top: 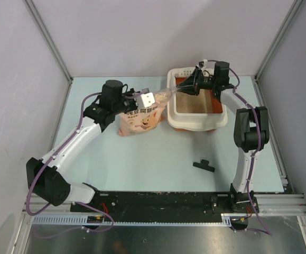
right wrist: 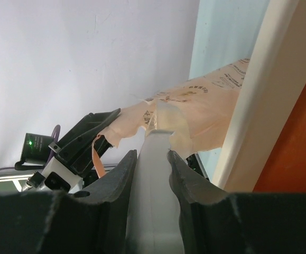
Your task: Fill the litter box with clean litter
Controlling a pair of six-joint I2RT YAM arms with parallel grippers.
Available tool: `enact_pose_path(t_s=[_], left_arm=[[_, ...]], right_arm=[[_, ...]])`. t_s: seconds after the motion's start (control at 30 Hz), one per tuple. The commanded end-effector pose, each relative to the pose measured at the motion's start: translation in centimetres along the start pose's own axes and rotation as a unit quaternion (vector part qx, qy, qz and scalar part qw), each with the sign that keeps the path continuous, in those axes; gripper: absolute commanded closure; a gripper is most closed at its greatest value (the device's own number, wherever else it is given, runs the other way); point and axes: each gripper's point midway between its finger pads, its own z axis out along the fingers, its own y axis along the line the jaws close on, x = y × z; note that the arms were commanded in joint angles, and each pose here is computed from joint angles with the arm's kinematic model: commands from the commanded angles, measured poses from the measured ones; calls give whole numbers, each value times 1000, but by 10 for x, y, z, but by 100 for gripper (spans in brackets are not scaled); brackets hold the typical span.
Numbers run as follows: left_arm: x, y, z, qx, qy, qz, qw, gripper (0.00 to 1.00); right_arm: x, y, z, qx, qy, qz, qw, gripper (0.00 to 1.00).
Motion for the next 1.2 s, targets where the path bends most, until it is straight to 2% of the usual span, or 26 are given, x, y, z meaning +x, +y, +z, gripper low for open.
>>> enact_pose_path(t_s=[0.0,0.37,1.07,1.17], left_arm=[[-72,79,-42,-142,-107,55,982,100],[-74,79,-34,-134,-110,51,983,100],[-70,82,-17,-131,-96,54,985,100],[-70,83,-14,-131,-94,56,985,100]], right_arm=[[-6,19,-18,-11,-15,-17,1000,100],[-12,39,-28,-21,-28,-38,999,100],[-21,39,-60,-26,-50,-31,998,100],[-29,40,-78,-27,-71,-36,996,100]])
